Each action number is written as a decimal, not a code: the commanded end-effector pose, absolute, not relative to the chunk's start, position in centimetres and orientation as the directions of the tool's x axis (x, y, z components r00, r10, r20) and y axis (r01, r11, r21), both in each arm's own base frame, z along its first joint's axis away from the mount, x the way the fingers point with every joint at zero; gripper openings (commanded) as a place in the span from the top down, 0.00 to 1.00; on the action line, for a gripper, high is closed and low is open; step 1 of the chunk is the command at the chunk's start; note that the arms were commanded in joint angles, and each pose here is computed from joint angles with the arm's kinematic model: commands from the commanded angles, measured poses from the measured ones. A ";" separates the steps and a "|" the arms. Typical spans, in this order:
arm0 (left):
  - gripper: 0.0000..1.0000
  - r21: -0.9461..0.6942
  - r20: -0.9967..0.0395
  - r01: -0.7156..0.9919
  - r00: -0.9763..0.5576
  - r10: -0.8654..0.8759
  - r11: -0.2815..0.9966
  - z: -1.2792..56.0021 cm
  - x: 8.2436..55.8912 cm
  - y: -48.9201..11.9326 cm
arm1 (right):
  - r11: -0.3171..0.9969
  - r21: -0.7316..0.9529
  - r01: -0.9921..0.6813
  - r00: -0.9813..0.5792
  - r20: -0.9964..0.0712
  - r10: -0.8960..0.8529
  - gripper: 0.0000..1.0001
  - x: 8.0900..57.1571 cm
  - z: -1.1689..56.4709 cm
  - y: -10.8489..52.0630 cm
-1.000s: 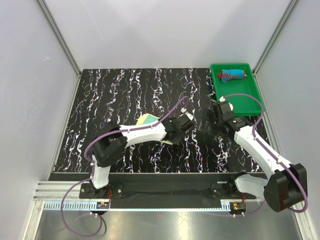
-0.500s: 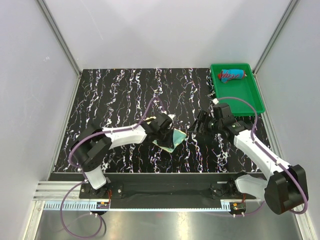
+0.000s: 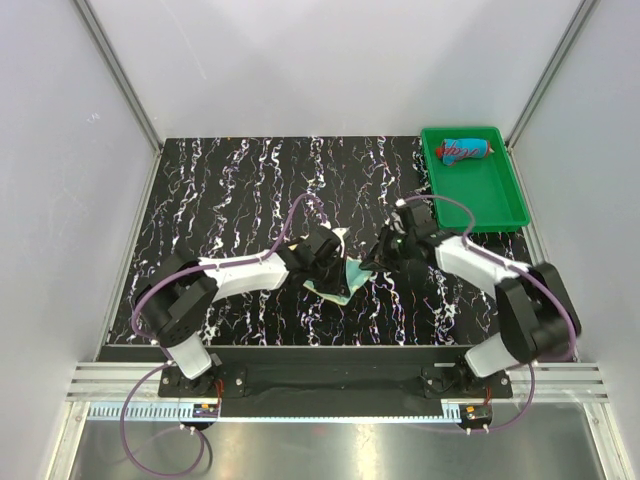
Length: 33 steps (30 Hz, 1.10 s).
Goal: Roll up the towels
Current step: Roll the towel
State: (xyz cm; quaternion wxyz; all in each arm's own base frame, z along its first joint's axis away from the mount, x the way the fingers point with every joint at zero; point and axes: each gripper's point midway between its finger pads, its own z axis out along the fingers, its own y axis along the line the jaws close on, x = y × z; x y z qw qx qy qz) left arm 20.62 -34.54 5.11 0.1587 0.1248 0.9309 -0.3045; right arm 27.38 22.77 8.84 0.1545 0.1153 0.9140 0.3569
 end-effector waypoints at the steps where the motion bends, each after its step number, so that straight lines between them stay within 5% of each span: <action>1: 1.00 -0.550 -0.420 0.352 -0.901 0.114 0.757 6.8 21.1 -35.1 | 0.733 0.679 0.032 -0.942 -0.225 0.249 0.87 28.6 9.5 25.4; 15: 1.00 -0.515 -0.430 0.351 -0.895 0.118 0.782 6.5 21.0 -34.3 | 0.875 0.480 0.066 -0.979 -0.140 0.150 0.93 27.5 2.4 24.2; 33: 1.00 -0.504 -0.439 0.329 -0.894 0.091 0.798 7.1 20.2 -32.6 | 0.964 0.242 0.112 -0.959 -0.227 0.169 0.97 30.5 1.9 17.2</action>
